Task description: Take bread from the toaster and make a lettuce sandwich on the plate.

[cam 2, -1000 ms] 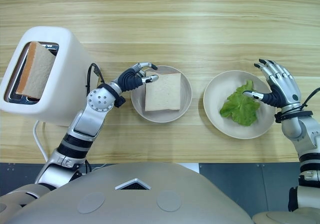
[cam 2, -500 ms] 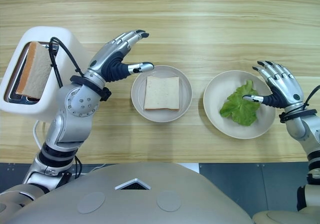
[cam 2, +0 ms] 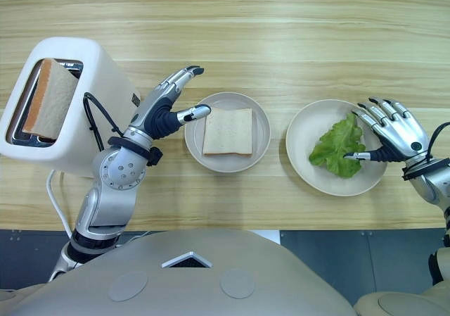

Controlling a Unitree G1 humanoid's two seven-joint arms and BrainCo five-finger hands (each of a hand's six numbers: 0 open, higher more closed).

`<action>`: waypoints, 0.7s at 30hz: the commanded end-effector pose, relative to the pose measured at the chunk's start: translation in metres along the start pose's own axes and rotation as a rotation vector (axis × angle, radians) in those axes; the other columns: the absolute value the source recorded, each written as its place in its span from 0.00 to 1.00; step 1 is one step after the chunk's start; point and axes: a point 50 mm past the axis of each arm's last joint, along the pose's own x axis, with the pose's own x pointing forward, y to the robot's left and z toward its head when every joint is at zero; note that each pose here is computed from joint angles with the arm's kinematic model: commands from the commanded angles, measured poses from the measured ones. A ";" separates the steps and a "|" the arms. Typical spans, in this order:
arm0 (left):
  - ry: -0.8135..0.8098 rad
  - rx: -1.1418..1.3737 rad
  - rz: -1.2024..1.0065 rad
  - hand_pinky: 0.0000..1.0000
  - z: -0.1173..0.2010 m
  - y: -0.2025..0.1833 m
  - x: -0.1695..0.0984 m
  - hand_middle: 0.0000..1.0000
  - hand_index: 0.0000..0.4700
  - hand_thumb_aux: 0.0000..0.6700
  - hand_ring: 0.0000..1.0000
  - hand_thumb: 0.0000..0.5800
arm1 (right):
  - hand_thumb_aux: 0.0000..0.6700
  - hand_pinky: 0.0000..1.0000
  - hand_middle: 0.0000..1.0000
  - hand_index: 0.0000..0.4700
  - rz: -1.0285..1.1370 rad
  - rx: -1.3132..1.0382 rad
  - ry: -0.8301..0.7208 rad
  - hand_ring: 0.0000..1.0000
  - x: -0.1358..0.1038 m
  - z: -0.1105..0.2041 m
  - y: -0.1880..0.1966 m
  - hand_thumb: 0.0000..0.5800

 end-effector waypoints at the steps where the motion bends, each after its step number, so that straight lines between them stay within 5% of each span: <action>1: 0.007 -0.006 -0.017 0.00 -0.002 -0.007 0.001 0.00 0.00 0.00 0.00 0.00 | 0.00 0.06 0.06 0.00 0.013 -0.008 -0.016 0.06 0.001 0.002 0.004 0.00; 4: 0.007 -0.008 -0.021 0.00 -0.002 -0.008 0.002 0.00 0.00 0.00 0.00 0.00 | 0.00 0.07 0.07 0.00 0.014 -0.006 -0.029 0.07 0.003 0.005 0.006 0.00; 5: 0.007 -0.009 -0.021 0.00 -0.002 -0.008 0.002 0.00 0.00 0.00 0.00 0.00 | 0.10 0.07 0.07 0.10 0.015 -0.006 -0.032 0.07 0.003 0.005 0.007 0.19; 6: 0.008 -0.010 -0.020 0.00 -0.002 -0.008 0.002 0.00 0.00 0.00 0.00 0.00 | 0.37 0.07 0.07 0.37 0.017 -0.005 -0.034 0.07 0.004 0.006 0.007 0.60; 7: 0.007 -0.010 -0.022 0.00 -0.002 -0.009 0.002 0.00 0.00 0.00 0.00 0.00 | 0.51 0.08 0.08 0.51 0.020 -0.004 -0.036 0.08 0.003 0.006 0.008 0.76; 9: 0.007 -0.011 -0.023 0.00 -0.002 -0.009 0.002 0.00 0.00 0.00 0.00 0.00 | 0.57 0.09 0.09 0.57 0.024 -0.004 -0.037 0.09 0.003 0.007 0.009 0.82; 15: 0.007 -0.019 -0.023 0.00 -0.003 -0.010 0.004 0.00 0.00 0.00 0.00 0.00 | 1.00 0.12 0.12 1.00 0.015 -0.004 -0.054 0.12 0.003 0.009 0.010 1.00; 21: 0.014 -0.033 -0.033 0.00 -0.005 -0.013 0.004 0.00 0.00 0.00 0.00 0.00 | 1.00 0.12 0.12 1.00 -0.017 0.024 -0.088 0.12 0.005 0.016 0.008 1.00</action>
